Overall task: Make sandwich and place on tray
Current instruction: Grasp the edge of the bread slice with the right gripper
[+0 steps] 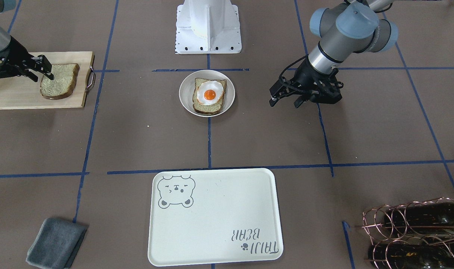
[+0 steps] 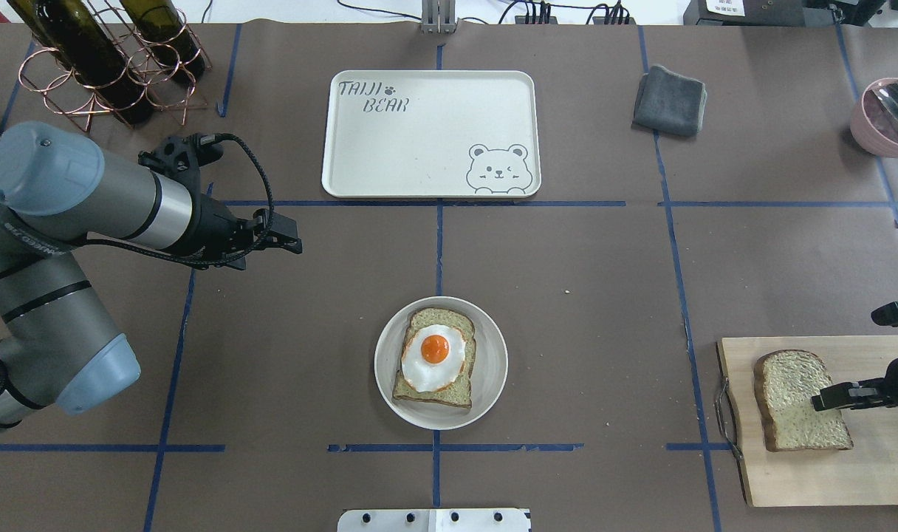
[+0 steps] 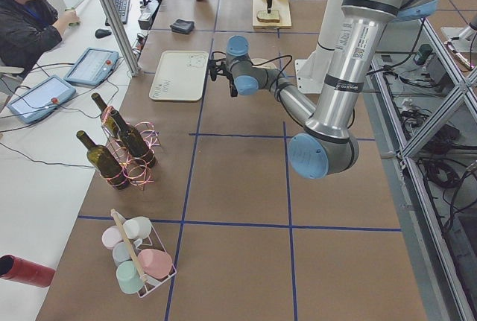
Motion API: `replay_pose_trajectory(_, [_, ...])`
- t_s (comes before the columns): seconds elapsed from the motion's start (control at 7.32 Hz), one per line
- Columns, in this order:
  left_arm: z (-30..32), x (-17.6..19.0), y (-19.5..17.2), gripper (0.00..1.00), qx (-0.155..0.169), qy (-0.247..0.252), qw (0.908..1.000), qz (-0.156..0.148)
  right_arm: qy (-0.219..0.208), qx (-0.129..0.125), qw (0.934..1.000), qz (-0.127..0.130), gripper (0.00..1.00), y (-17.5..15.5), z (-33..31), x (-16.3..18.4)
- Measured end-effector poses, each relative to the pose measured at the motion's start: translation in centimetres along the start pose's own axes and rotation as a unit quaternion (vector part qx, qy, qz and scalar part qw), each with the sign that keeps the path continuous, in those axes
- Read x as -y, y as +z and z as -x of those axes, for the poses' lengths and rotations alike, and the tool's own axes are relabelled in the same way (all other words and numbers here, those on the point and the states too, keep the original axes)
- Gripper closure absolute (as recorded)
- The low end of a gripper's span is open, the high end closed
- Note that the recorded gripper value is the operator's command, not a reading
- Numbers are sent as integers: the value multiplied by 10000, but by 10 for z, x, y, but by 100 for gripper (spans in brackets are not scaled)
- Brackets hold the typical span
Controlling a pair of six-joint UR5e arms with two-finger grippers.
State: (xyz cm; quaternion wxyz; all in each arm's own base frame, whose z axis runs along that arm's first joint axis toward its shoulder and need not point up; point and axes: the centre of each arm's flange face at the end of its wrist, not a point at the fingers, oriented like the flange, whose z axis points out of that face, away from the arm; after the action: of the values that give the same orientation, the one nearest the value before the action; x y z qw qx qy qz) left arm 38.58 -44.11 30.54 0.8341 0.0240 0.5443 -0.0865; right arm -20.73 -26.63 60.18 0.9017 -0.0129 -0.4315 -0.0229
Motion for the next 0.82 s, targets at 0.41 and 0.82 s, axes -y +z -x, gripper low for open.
replay_pose_trajectory(0.41, [0,0,0,0,2,1,10000,0,27,-25,10000,68,88,0,-5,-4])
replay_pose_trajectory(0.82, [0,0,0,0,3,2,10000,0,30,-30,10000,72,100,1,-5,-4])
